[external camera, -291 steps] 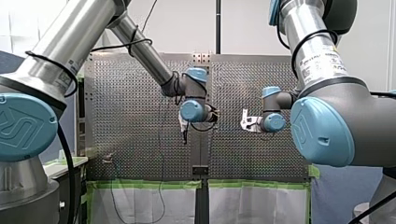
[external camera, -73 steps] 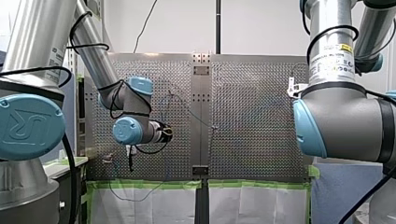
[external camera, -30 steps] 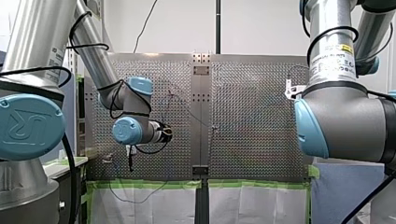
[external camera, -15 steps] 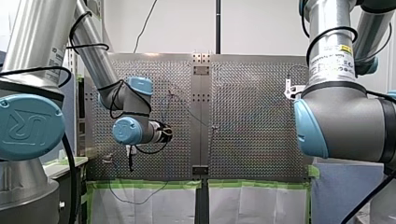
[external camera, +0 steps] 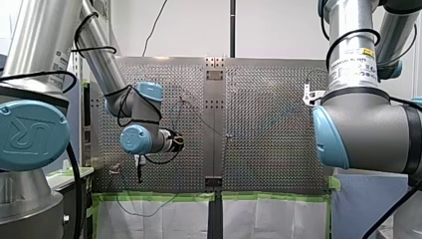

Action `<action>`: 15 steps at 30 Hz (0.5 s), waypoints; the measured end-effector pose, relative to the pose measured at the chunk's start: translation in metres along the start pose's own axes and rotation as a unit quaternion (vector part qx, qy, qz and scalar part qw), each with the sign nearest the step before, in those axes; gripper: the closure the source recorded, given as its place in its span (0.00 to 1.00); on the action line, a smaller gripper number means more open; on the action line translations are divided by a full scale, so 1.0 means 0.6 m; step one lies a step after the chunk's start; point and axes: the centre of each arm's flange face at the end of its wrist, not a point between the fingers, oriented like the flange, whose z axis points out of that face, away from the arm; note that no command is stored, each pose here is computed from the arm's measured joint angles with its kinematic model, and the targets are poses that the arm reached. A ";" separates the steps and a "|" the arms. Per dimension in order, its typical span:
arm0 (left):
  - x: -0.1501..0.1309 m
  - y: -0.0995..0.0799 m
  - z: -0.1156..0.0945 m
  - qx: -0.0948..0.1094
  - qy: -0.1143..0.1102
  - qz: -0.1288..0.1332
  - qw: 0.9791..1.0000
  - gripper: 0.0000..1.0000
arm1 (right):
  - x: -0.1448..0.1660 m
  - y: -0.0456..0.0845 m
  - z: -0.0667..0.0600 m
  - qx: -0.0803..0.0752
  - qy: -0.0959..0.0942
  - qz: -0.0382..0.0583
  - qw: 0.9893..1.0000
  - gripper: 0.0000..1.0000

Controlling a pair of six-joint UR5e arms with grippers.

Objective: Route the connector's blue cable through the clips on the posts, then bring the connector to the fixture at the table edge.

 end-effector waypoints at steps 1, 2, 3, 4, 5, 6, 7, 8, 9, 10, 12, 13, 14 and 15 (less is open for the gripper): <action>0.000 0.000 0.000 0.000 0.000 0.000 1.000 0.00 | 0.000 0.000 0.000 0.000 0.000 0.000 1.000 0.60; 0.000 0.000 0.000 0.000 0.000 0.000 1.000 0.00 | -0.001 0.000 0.000 0.000 0.000 0.000 1.000 0.60; 0.000 0.000 0.000 0.000 0.000 0.000 1.000 0.00 | -0.001 0.000 0.000 0.000 -0.001 0.000 1.000 0.54; 0.000 0.000 0.000 0.000 0.000 0.000 1.000 0.00 | -0.002 0.000 0.000 0.000 -0.001 0.000 1.000 0.47; 0.000 0.000 0.000 0.000 0.000 0.000 1.000 0.00 | -0.002 0.000 0.000 0.000 -0.001 0.000 1.000 0.47; 0.000 0.000 0.000 0.000 0.000 0.000 1.000 0.00 | -0.003 0.000 0.000 -0.001 -0.001 0.001 1.000 0.40; 0.000 0.000 0.000 0.000 0.000 0.000 1.000 0.00 | -0.003 0.002 -0.001 -0.001 -0.002 0.001 1.000 0.31; 0.000 0.000 0.000 0.000 -0.001 0.000 1.000 0.00 | -0.003 0.003 -0.001 -0.002 -0.002 0.001 1.000 0.31; 0.000 0.000 0.001 0.000 -0.001 0.000 1.000 0.00 | -0.003 0.005 -0.002 -0.003 -0.002 0.001 1.000 0.25; 0.000 0.000 0.001 0.000 -0.001 0.000 1.000 0.00 | -0.005 0.006 -0.002 -0.003 -0.003 0.002 1.000 0.18; 0.000 0.000 0.001 0.000 -0.001 0.000 1.000 0.00 | -0.006 0.006 -0.002 -0.003 -0.003 0.002 1.000 0.13; 0.000 0.000 0.001 0.000 -0.001 0.000 1.000 0.00 | -0.005 0.005 -0.002 -0.003 -0.003 0.001 1.000 0.11; 0.000 0.000 0.001 0.000 -0.001 0.000 1.000 0.00 | -0.005 0.005 -0.002 -0.003 -0.003 0.001 1.000 0.11; 0.000 0.000 0.001 0.000 -0.001 0.000 1.000 0.00 | -0.004 0.005 -0.002 -0.003 -0.002 0.001 1.000 0.11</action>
